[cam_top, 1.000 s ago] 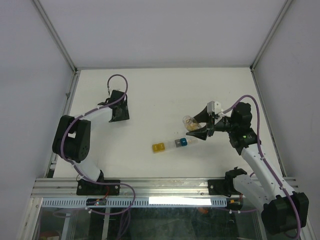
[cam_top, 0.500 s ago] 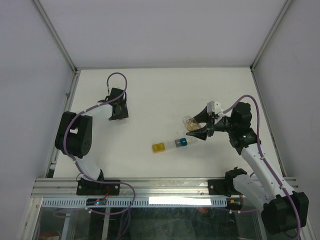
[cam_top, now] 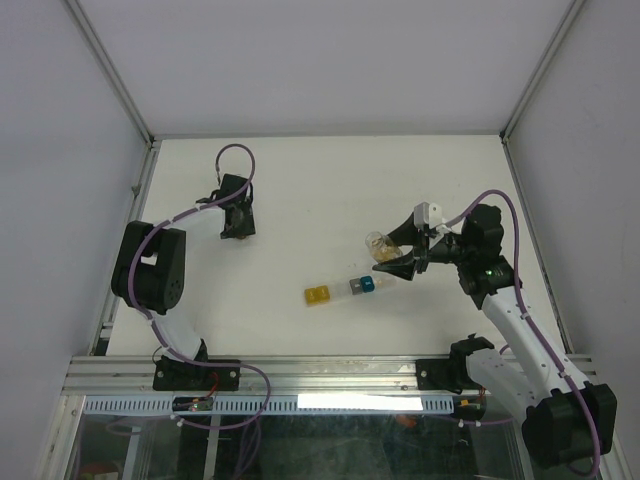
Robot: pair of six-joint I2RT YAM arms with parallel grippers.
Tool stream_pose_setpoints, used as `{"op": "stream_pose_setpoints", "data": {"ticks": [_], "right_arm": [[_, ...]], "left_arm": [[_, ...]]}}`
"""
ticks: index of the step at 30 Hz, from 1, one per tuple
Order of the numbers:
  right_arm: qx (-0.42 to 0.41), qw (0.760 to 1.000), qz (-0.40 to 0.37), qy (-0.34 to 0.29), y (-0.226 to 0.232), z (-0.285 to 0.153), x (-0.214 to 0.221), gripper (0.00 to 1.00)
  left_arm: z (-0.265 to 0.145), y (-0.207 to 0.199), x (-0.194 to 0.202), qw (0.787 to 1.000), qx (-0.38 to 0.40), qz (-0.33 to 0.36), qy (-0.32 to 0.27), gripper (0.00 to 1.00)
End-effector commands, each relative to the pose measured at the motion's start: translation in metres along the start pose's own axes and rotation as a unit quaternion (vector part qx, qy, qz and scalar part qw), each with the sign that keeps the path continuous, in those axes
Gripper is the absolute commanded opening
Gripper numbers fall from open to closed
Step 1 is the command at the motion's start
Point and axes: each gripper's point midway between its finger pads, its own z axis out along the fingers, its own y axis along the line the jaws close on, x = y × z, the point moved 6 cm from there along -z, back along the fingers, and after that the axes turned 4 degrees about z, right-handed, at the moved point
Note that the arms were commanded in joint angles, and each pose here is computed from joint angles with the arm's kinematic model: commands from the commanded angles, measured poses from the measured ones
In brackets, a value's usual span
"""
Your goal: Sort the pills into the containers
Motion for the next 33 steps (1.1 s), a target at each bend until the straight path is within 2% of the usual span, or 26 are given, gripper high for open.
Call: {"op": "stream_pose_setpoints", "data": {"ticks": [1,5,9,11,13,18,20,24,27,33], "right_arm": [[-0.006,0.999,-0.047,-0.01,-0.003,-0.001,-0.019,0.0],[-0.007,0.999,-0.052,-0.002,-0.005,-0.001,-0.014,0.0],[-0.012,0.998,-0.062,0.012,-0.004,-0.003,-0.011,0.0],[-0.014,0.998,-0.064,0.022,-0.002,-0.004,-0.011,0.0],[-0.017,0.997,-0.07,0.034,0.001,-0.007,-0.01,0.0],[-0.008,0.994,-0.086,0.069,0.005,-0.013,-0.01,0.0],[-0.009,0.993,-0.078,0.083,0.009,-0.014,-0.007,0.0],[-0.01,0.99,-0.08,0.113,0.012,-0.011,0.0,0.0],[-0.005,0.987,-0.084,0.138,0.013,-0.007,0.008,0.0],[0.014,0.983,-0.07,0.167,0.008,-0.001,0.015,0.0]], "left_arm": [[-0.013,-0.01,-0.017,0.999,0.05,-0.005,-0.018,0.28],[-0.042,-0.028,-0.018,0.992,0.125,-0.01,-0.034,0.26],[-0.087,-0.065,-0.011,0.962,0.265,-0.001,-0.064,0.25],[-0.116,-0.085,-0.008,0.933,0.349,0.009,-0.092,0.25],[-0.148,-0.106,-0.006,0.888,0.442,0.019,-0.128,0.25],[-0.2,-0.142,0.016,0.784,0.603,0.054,-0.135,0.25],[-0.214,-0.152,0.021,0.756,0.638,0.066,-0.133,0.25],[-0.236,-0.166,0.025,0.713,0.683,0.089,-0.13,0.25],[-0.247,-0.172,0.025,0.692,0.703,0.101,-0.129,0.25],[-0.252,-0.182,0.029,0.683,0.712,0.11,-0.121,0.25]]}}
